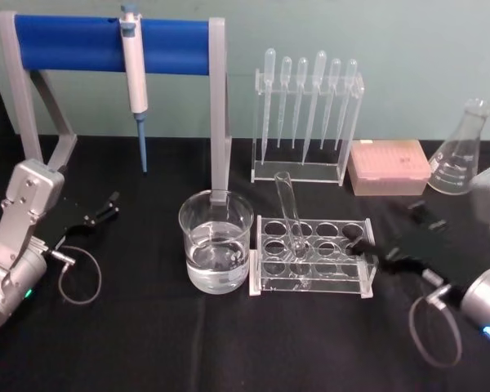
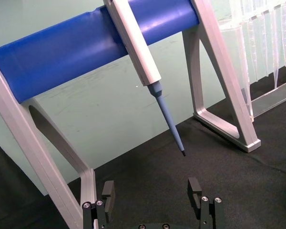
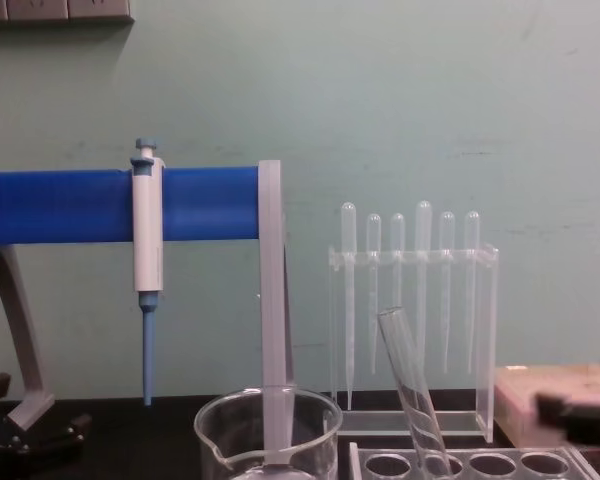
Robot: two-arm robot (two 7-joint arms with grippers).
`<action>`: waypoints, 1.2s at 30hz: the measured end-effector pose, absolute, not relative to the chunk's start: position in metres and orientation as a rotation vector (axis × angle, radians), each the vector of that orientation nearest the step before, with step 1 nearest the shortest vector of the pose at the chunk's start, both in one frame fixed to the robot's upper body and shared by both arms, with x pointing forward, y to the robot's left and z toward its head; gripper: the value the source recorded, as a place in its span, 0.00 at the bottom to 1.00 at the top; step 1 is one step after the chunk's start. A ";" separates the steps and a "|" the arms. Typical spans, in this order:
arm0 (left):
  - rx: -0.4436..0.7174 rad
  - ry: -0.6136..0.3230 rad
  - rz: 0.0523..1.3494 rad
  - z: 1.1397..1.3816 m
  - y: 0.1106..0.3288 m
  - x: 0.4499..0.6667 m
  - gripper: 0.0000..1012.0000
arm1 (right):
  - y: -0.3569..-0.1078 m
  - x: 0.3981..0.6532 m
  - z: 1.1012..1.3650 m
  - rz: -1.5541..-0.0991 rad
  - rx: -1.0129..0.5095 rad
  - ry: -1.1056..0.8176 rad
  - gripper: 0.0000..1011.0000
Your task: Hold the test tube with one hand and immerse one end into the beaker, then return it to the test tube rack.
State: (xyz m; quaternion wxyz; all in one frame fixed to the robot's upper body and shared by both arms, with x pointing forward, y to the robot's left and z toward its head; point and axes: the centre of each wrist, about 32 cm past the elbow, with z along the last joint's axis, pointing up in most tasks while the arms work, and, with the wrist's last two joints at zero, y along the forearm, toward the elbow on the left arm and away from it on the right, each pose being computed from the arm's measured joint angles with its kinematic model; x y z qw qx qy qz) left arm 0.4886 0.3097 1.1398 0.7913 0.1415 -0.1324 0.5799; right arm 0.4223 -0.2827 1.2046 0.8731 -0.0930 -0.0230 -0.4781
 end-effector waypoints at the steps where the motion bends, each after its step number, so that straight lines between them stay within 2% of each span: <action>1: 0.304 -0.285 1.248 1.140 0.310 0.489 0.99 | -0.286 0.423 1.204 -1.025 -0.185 -0.053 0.99; 7: 0.304 -0.285 1.248 1.140 0.310 0.489 0.99 | -0.299 0.430 1.178 -1.281 -0.109 -0.117 0.99; 11: 0.304 -0.285 1.248 1.140 0.310 0.489 0.99 | -0.299 0.437 1.159 -1.357 -0.088 -0.120 0.99; 20: 0.304 -0.285 1.248 1.140 0.310 0.489 0.99 | -0.289 0.448 1.124 -1.360 -0.142 -0.065 0.99; 36: 0.304 -0.285 1.248 1.140 0.310 0.489 0.99 | -0.288 0.449 1.123 -1.350 -0.149 -0.060 0.99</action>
